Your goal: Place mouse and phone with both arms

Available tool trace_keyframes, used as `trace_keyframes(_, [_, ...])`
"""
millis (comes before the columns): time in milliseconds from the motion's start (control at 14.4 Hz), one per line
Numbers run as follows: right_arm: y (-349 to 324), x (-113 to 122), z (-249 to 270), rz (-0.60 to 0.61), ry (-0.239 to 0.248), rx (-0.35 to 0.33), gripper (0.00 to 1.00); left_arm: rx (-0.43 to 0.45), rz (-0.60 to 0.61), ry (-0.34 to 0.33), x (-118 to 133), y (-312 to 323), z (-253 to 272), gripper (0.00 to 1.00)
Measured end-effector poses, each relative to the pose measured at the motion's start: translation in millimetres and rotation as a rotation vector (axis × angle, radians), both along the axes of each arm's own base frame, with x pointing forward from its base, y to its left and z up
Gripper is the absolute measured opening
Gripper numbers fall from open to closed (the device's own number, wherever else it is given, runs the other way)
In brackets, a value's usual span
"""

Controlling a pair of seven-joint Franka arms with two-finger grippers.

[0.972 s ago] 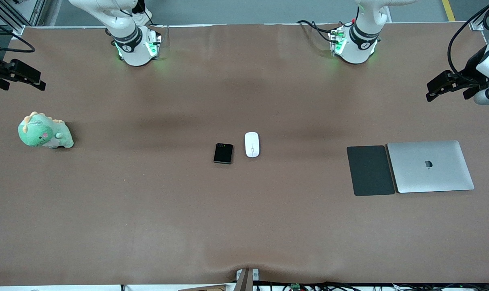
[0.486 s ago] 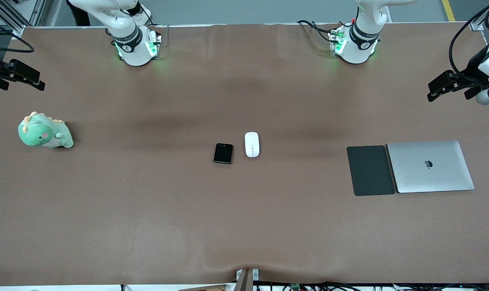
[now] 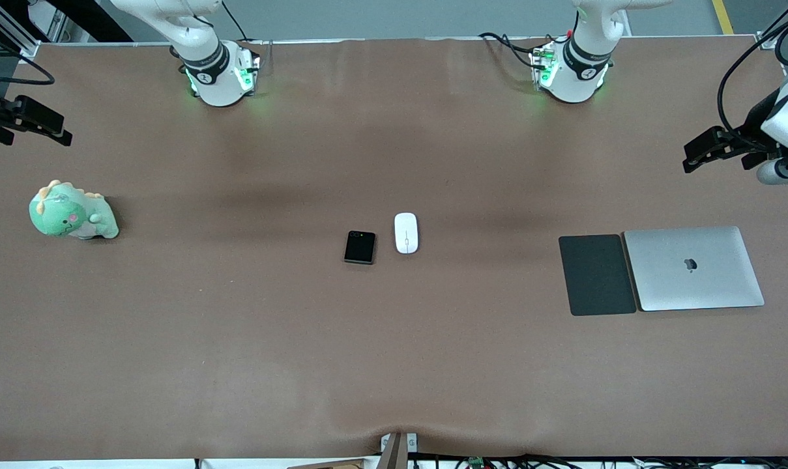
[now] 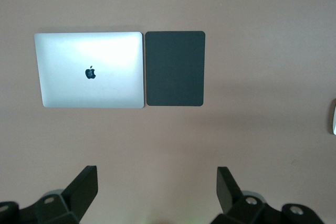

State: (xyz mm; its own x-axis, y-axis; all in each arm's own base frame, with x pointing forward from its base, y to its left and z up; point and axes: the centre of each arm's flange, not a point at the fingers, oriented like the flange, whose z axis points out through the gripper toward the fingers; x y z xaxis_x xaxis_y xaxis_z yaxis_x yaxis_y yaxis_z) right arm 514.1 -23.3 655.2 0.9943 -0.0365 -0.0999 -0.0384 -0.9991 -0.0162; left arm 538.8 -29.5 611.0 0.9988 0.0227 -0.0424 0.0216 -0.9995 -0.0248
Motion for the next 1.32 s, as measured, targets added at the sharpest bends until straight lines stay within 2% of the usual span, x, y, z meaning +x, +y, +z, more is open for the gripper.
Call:
trace_keyframes(417, [-1.4,-0.2,-0.1,-0.003,0.001,0.000,1.00,-0.015,-0.043,0.061,12.5,-44.3,-46.2,1.00])
trace_keyframes(764, [-1.8,-0.3,-0.2,-0.003,0.002,0.000,1.00,-0.037,-0.014,0.039,26.5,-114.0,-104.0,1.00])
trace_keyframes(1181, [-2.0,-0.4,-0.4,-0.004,0.003,0.000,1.00,-0.079,0.025,0.065,17.2,-240.1,-179.3,1.00])
trace_keyframes(1319, [-2.0,-0.4,-0.4,-0.004,0.003,0.000,1.00,-0.069,0.021,0.061,8.4,-276.9,-202.3,1.00])
